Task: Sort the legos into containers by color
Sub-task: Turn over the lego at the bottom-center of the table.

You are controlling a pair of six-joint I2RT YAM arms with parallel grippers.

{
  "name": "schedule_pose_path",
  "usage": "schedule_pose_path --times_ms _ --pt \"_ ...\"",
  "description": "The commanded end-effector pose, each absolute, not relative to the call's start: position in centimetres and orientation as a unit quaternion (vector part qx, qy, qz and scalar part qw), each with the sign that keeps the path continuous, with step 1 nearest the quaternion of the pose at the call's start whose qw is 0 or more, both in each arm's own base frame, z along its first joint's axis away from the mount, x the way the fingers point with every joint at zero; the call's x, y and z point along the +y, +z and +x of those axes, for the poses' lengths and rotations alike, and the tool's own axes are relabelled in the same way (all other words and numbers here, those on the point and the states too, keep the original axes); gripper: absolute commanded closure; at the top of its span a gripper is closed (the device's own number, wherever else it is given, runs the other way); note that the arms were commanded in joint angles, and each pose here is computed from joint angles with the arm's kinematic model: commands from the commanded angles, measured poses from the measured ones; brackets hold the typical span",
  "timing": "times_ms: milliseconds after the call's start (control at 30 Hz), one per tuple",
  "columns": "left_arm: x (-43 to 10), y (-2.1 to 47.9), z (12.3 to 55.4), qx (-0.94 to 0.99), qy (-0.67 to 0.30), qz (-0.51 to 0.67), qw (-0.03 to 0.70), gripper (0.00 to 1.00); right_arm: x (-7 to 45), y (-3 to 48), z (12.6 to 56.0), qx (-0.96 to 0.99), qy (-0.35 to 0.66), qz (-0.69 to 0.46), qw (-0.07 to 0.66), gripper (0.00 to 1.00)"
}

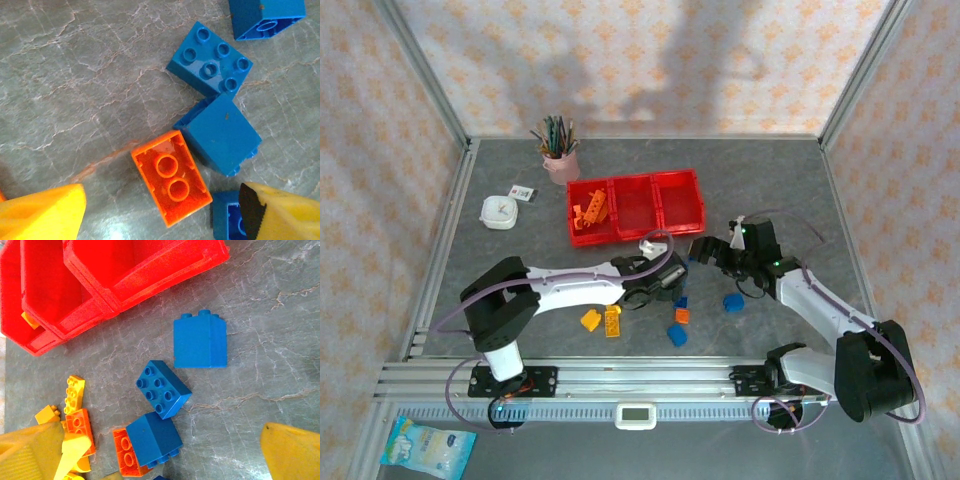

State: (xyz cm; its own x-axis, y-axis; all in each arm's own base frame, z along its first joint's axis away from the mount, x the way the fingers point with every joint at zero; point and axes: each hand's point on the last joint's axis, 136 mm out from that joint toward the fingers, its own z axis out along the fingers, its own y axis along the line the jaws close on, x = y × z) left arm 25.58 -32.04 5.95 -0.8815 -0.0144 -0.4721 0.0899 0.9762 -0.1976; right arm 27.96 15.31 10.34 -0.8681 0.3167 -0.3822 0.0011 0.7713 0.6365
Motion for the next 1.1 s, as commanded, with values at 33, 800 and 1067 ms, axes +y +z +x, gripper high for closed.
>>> schedule_pose_path --times_ms 33,800,1067 --pt "-32.7 5.6 26.4 0.963 -0.090 0.025 0.252 0.16 14.9 9.9 28.0 0.913 0.317 0.083 0.244 0.00" --pt "-28.2 3.4 24.8 0.969 -0.031 0.005 0.244 0.25 15.2 10.0 27.9 0.911 0.324 0.080 0.243 0.00" --pt "-28.3 5.0 24.9 0.965 -0.052 -0.001 0.256 0.26 15.2 10.2 27.9 0.910 0.325 0.082 0.245 0.00"
